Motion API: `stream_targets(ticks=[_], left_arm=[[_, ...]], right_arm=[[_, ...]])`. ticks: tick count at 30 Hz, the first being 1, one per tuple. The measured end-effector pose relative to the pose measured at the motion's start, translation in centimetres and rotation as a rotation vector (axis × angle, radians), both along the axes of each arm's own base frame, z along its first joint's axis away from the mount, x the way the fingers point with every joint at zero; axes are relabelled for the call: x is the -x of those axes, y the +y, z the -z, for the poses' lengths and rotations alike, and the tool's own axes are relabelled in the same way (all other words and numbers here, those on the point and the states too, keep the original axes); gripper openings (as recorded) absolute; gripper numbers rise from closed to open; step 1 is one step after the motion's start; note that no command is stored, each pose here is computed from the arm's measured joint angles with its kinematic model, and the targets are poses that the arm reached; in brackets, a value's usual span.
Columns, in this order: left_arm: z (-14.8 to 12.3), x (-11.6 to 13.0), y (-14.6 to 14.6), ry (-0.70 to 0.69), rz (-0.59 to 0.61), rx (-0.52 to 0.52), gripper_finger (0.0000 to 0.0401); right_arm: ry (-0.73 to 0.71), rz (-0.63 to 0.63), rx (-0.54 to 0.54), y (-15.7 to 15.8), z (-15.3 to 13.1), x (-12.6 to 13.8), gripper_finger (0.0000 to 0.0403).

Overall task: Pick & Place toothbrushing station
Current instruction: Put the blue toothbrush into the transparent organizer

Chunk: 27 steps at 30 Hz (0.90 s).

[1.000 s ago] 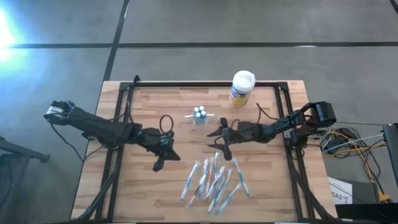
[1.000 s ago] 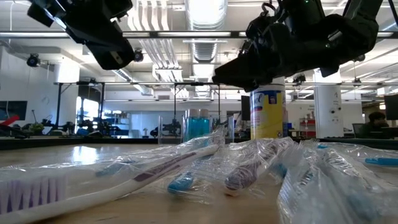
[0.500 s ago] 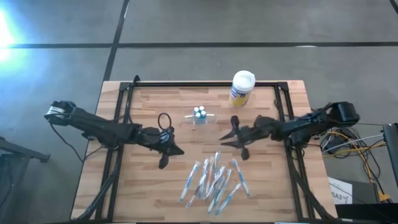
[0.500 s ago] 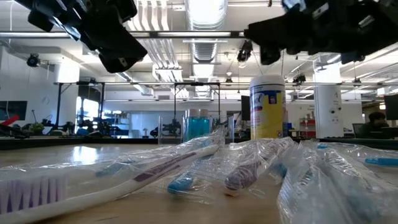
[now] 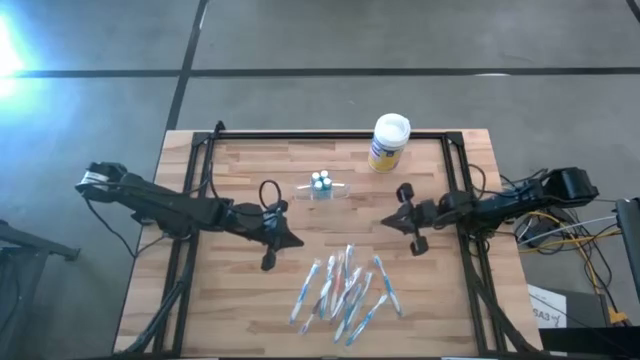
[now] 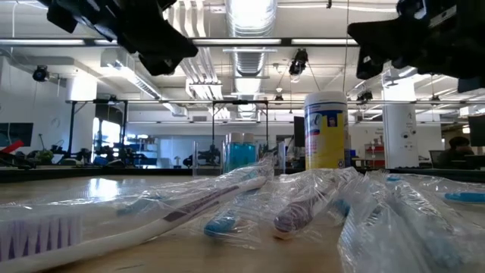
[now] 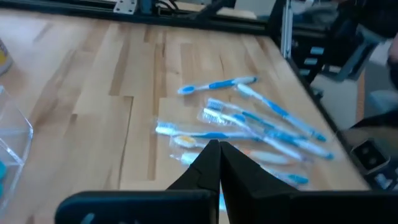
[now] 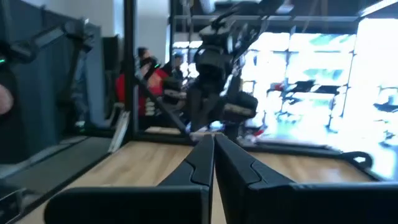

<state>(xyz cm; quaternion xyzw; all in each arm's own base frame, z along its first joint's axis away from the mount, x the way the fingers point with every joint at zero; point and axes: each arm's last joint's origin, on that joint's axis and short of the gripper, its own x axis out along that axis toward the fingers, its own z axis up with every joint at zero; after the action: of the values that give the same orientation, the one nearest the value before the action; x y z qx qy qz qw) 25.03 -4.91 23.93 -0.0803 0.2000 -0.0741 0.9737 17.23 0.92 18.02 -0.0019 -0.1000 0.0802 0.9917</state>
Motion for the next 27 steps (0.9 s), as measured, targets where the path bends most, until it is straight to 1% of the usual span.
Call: stream_targets(ticks=[4,7,9,10,12,14,16,19,21,23,25,27], left_arm=[[-0.2,0.2,0.0,-0.001,-0.026,0.067,0.0006],[-0.1,0.2,0.0,0.01,-0.031,0.077,0.0015],[-0.1,0.2,0.1,0.01,-0.035,0.084,0.0019],[-0.1,0.2,0.1,0.005,-0.048,0.084,0.002],[-0.4,0.1,0.2,-0.007,-0.095,0.067,0.0018],[-1.3,-0.1,0.2,-0.014,-0.121,0.052,0.001],[-3.2,-0.4,-0.3,-0.004,-0.157,0.06,0.0005],[-6.7,-1.0,-1.8,0.078,-0.259,0.04,0.0004],[-8.7,-1.2,-3.1,0.17,-0.347,0.009,0.0003],[-10.4,-1.5,-4.4,0.267,-0.436,0.013,0.0004],[-11.6,-2.0,-5.7,0.343,-0.495,0.042,0.0004],[-11.8,-2.7,-7.1,0.435,-0.525,0.043,0.0004]], right_arm=[[-0.046,0.049,-0.013,-0.2,0.3,1.8,0.0008],[0.013,0.043,-0.033,-0.2,0.5,2.1,0.0008],[0.037,0.045,-0.022,-0.2,0.5,2.3,0.0008],[0.058,0.046,-0.019,-0.2,0.6,2.4,0.0008],[0.054,0.045,-0.022,-0.3,0.4,2.7,0.0008],[0.064,0.044,-0.023,-0.3,0.4,3.0,0.0008],[0.077,0.044,-0.022,-0.3,0.4,3.3,0.0008],[0.077,0.041,-0.021,-0.3,0.2,3.6,0.0008],[0.07,0.04,-0.022,-0.3,0.1,3.8,0.0008],[0.057,0.04,-0.022,-0.3,0.0,4.0,0.0008],[0.045,0.038,-0.022,-0.3,-0.2,4.1,0.0008],[0.042,0.027,-0.019,-0.2,-0.2,4.2,0.0008]])
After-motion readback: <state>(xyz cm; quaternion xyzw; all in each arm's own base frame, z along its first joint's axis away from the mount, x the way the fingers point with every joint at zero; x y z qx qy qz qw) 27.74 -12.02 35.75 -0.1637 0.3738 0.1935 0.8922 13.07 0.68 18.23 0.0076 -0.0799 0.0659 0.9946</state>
